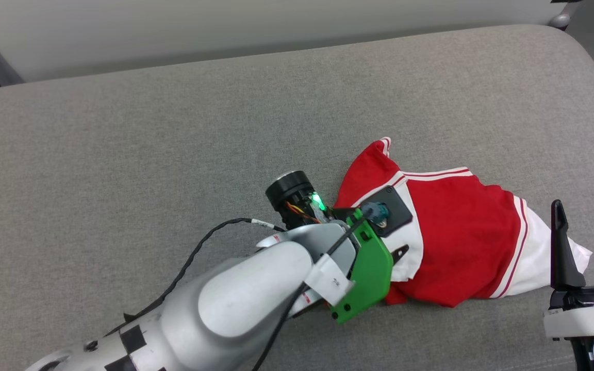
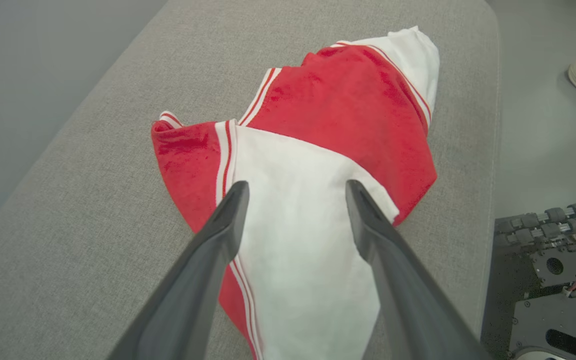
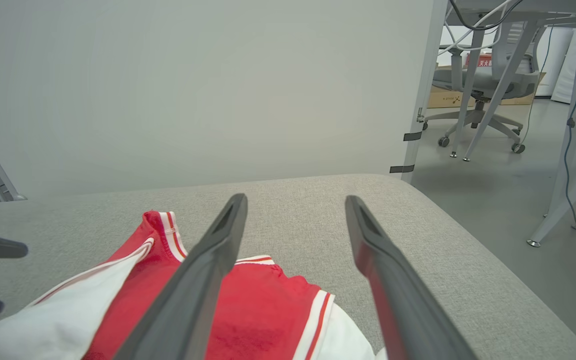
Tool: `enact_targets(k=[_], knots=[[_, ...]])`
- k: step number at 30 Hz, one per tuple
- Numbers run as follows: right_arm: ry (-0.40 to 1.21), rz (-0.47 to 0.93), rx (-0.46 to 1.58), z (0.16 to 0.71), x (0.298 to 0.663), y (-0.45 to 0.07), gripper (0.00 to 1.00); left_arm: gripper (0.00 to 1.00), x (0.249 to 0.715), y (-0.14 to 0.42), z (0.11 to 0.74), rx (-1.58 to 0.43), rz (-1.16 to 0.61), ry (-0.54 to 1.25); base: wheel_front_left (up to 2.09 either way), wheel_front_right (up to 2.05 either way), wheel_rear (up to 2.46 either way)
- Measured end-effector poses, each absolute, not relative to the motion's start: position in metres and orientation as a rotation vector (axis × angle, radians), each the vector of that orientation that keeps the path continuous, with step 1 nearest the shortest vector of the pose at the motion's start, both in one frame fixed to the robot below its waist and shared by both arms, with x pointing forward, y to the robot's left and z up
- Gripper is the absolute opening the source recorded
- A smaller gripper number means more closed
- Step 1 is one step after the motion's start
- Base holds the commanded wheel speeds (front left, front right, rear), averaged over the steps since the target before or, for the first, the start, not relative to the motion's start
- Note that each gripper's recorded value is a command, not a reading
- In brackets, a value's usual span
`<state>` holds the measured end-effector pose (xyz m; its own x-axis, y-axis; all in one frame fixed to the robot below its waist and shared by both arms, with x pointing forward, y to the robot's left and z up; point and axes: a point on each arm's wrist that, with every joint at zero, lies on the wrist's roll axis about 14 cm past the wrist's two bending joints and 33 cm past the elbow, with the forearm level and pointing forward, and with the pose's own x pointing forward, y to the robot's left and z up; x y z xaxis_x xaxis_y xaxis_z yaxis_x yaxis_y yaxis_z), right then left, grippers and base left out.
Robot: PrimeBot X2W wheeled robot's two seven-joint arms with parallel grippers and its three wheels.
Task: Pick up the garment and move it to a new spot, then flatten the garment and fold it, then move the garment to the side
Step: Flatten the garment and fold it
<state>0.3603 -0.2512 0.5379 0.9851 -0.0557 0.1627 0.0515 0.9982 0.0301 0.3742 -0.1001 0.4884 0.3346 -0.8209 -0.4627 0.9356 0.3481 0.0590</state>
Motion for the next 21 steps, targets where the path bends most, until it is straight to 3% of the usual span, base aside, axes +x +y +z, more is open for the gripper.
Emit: enact_targets(k=[5,11,19,20,21], knots=[[-0.149,-0.07,0.021,0.532,0.37,-0.256,1.0,1.0,0.355,-0.11,0.448,0.479,-1.292,0.515,0.0,0.0,0.0],[-0.144,-0.088,0.018,0.529,0.381,-0.262,1.0,1.0,0.373,-0.097,0.406,0.601,-1.259,0.621,0.0,0.0,0.0],[-0.106,-0.126,0.004,0.517,0.383,-0.275,1.0,1.0,0.357,-0.095,0.375,0.666,-1.297,0.694,0.0,0.0,0.0],[-0.104,-0.129,0.004,0.517,0.383,-0.275,1.0,0.42,0.357,-0.096,0.375,0.657,-1.301,0.687,0.0,0.0,0.0],[-0.103,-0.13,0.004,0.516,0.383,-0.276,1.0,0.09,0.357,-0.097,0.377,0.652,-1.303,0.678,0.0,0.0,0.0]])
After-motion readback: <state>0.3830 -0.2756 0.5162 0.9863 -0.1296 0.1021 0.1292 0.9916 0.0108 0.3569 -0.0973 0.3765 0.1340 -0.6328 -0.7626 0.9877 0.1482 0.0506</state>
